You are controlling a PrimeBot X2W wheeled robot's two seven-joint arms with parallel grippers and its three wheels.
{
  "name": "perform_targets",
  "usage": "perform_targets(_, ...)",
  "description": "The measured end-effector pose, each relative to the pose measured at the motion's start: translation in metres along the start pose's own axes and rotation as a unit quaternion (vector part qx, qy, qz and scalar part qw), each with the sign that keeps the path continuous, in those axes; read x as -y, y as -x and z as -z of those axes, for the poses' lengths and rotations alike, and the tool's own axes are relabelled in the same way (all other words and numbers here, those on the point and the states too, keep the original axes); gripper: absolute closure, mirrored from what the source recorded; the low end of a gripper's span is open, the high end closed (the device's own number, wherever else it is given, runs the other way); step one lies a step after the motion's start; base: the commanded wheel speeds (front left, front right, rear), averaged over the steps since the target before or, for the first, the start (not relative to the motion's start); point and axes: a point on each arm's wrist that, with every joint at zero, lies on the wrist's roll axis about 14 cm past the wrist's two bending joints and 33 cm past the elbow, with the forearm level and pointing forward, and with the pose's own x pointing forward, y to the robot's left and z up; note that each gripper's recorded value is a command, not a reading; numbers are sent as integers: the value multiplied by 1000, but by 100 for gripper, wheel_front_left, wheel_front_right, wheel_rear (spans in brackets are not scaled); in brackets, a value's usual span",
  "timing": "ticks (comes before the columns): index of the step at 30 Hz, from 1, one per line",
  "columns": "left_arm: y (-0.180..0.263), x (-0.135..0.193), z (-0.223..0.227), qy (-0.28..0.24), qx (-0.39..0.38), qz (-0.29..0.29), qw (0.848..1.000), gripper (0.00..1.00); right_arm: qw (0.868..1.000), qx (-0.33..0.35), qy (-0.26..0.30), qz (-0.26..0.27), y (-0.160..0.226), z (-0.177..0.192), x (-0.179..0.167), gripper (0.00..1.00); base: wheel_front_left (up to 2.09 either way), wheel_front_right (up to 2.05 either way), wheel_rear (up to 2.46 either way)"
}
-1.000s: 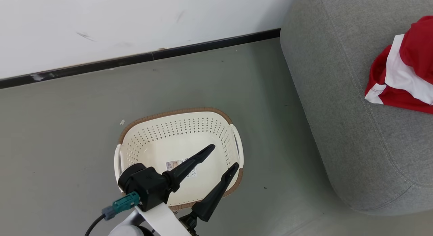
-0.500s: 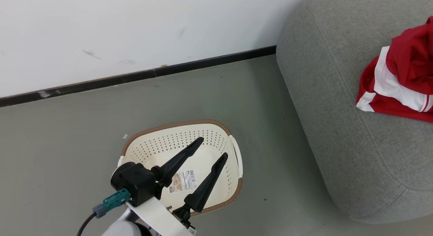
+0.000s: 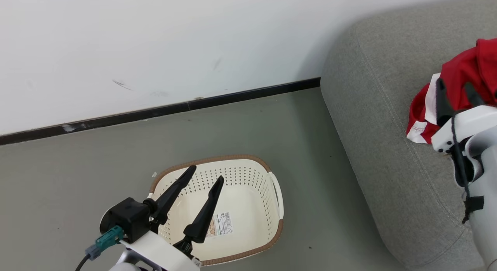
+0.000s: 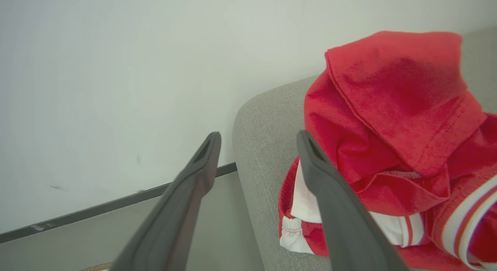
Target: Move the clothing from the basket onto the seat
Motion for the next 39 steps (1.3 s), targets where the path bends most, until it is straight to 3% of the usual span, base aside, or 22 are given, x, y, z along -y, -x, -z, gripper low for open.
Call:
perform_targets(16, 44, -60, -21, -43, 39, -137, 989, 0, 989, -5, 7, -147, 47, 25, -112, 0, 0, 0, 0)
perform_targets(30, 91, -102, -32, -54, 60, -248, 965, 0, 983, 1, -25, -180, 84, 32, -134, 0, 0, 0, 0)
perform_targets(39, 114, -111, -26, -59, 51, -279, 957, 0, 980, 5, -27, -196, 104, 35, -142, 0, 0, 0, 0)
